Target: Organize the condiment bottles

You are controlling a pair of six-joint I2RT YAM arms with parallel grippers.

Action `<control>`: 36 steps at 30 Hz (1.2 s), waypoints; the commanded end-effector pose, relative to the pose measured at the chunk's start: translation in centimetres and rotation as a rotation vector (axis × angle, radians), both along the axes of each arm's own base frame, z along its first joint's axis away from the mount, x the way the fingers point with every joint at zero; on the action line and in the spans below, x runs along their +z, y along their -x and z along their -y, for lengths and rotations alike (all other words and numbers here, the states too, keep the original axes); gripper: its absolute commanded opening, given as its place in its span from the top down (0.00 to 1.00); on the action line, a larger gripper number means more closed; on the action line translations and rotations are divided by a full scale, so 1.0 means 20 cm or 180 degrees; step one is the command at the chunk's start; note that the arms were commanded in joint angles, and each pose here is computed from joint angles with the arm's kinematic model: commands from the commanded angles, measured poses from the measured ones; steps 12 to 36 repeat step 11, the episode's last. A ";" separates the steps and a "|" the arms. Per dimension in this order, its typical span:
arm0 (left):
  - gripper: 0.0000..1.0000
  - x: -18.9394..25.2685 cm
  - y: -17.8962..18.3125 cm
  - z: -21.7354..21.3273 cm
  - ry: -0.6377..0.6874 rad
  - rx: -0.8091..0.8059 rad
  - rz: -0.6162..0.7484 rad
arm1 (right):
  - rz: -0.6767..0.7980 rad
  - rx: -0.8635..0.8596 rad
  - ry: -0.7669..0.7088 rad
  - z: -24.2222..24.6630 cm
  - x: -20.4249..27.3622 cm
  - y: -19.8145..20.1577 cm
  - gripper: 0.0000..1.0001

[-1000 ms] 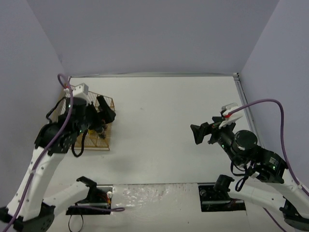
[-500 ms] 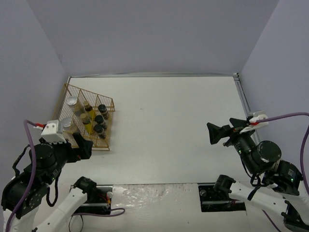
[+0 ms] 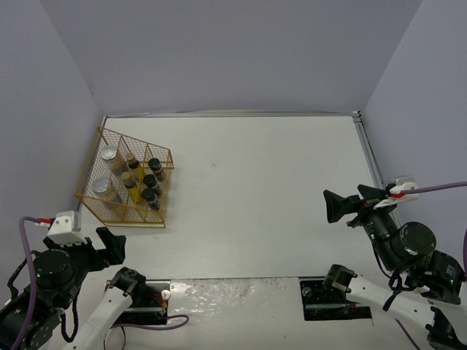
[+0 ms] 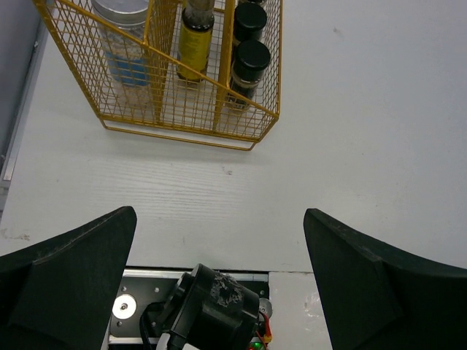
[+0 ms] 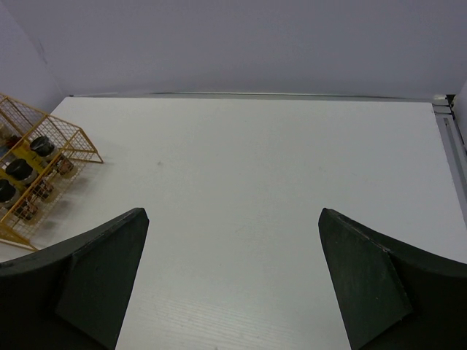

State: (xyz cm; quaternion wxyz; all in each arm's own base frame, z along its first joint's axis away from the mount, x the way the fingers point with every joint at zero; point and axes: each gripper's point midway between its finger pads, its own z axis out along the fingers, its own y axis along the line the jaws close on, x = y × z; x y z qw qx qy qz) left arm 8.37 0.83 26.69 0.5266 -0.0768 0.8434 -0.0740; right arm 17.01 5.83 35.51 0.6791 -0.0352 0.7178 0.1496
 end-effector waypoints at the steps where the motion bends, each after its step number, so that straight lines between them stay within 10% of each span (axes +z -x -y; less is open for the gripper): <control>1: 0.03 -0.03 -0.01 -0.01 0.0029 0.0116 -0.0058 | 0.0005 -0.0074 -0.0052 -0.03 0.01 -0.03 0.00; 36: 0.03 -0.07 0.03 -0.04 0.0081 0.0196 -0.0059 | -0.0058 0.0007 0.0033 -0.08 -0.01 -0.05 0.00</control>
